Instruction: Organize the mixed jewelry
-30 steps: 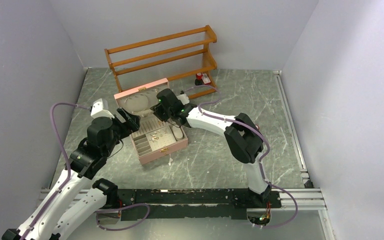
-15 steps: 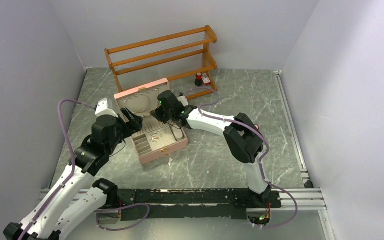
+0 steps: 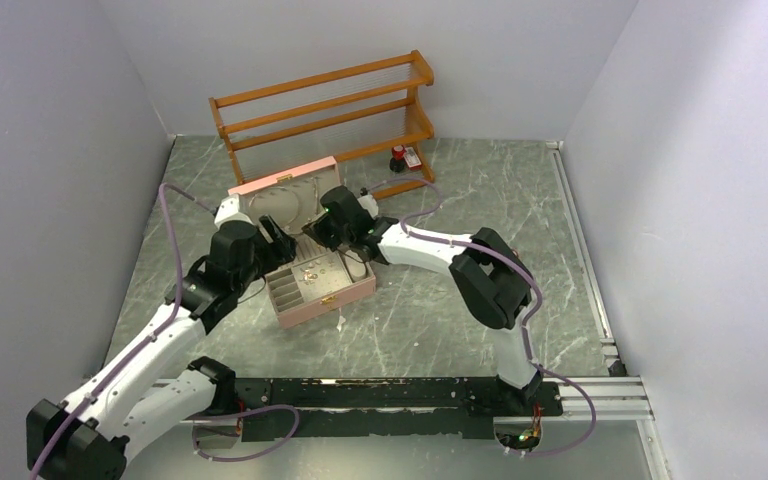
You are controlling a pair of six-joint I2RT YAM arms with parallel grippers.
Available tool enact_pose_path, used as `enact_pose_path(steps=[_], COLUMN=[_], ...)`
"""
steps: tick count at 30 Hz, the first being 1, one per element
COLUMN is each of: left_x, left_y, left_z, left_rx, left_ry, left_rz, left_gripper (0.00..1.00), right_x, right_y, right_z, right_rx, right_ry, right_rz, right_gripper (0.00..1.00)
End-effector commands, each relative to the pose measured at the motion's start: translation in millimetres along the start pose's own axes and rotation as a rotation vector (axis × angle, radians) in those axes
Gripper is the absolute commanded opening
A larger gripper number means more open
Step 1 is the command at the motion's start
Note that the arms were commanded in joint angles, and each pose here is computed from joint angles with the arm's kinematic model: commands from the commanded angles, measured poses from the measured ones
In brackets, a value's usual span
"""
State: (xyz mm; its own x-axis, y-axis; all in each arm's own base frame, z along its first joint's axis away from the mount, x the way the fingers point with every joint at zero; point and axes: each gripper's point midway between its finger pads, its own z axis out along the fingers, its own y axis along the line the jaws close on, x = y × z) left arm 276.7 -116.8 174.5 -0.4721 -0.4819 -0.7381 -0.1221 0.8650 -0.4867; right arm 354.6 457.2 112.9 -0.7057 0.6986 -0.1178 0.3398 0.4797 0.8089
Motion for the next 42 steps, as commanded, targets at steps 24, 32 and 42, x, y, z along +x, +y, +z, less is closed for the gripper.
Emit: enact_pose_path(steps=[24, 32, 42], left_x=[-35, -51, -61], left_y=[-17, -26, -24], left_z=[53, 52, 65], left_rx=[-0.014, -0.011, -0.081], left_ry=[-0.175, -0.209, -0.229], left_rz=[0.048, 0.055, 0.047], left_gripper=[0.46, 0.47, 0.48], right_x=[10, 10, 4], right_y=[6, 24, 35], right_z=[-21, -24, -23], right_rx=[-0.084, -0.15, -0.173], right_ry=[0.055, 0.065, 0.074], right_rz=[-0.121, -0.167, -0.2], right_gripper=[0.0, 0.0, 0.0])
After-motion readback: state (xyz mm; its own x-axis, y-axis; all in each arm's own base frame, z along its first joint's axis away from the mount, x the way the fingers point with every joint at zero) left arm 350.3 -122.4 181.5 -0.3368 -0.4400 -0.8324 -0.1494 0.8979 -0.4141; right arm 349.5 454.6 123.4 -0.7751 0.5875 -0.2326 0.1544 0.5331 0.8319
